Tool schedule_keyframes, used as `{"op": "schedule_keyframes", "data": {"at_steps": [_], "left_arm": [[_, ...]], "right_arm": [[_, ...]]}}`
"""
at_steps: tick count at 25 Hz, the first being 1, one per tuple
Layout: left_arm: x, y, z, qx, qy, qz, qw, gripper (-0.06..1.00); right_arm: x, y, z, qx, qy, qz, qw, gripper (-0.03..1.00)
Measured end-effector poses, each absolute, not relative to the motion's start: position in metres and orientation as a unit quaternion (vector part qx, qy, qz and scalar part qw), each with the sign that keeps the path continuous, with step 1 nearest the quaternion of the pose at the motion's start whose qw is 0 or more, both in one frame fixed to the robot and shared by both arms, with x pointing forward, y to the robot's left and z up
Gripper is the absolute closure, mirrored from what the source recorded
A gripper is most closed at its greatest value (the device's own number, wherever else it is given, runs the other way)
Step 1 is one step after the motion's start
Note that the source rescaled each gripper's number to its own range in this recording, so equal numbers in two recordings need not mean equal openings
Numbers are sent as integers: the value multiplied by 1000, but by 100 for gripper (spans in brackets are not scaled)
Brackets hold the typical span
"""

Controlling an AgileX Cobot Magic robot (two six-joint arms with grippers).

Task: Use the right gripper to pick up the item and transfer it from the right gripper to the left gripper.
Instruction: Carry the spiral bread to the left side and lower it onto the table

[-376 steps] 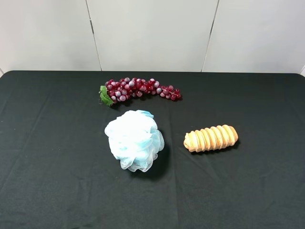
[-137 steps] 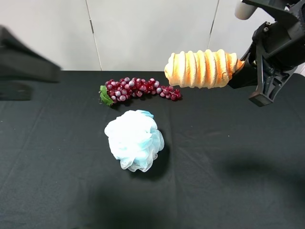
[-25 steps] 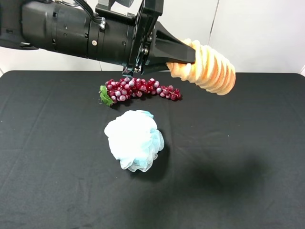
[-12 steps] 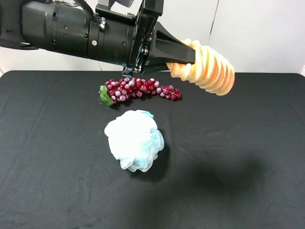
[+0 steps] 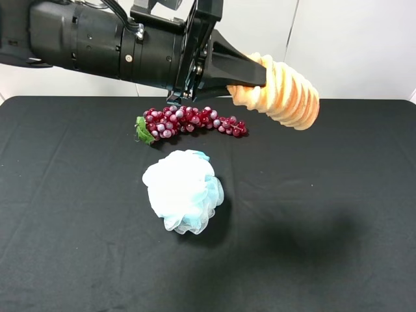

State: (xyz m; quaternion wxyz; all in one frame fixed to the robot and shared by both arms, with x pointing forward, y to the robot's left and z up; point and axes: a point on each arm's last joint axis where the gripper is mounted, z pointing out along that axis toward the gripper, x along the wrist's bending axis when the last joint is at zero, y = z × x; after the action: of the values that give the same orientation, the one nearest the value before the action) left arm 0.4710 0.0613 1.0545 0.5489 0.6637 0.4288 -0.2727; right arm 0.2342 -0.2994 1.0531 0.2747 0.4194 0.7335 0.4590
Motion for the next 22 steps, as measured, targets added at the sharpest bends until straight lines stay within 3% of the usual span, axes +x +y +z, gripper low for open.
{"op": "schedule_keyframes", "data": {"at_steps": [10, 22], "left_arm": [[471, 61, 1054, 663, 430, -271, 549, 94], [484, 60, 1074, 655, 429, -247, 572, 94]], "right_arm": [[235, -298, 1053, 499, 681, 426, 325, -3], [235, -298, 1053, 505, 677, 423, 329, -3]]}}
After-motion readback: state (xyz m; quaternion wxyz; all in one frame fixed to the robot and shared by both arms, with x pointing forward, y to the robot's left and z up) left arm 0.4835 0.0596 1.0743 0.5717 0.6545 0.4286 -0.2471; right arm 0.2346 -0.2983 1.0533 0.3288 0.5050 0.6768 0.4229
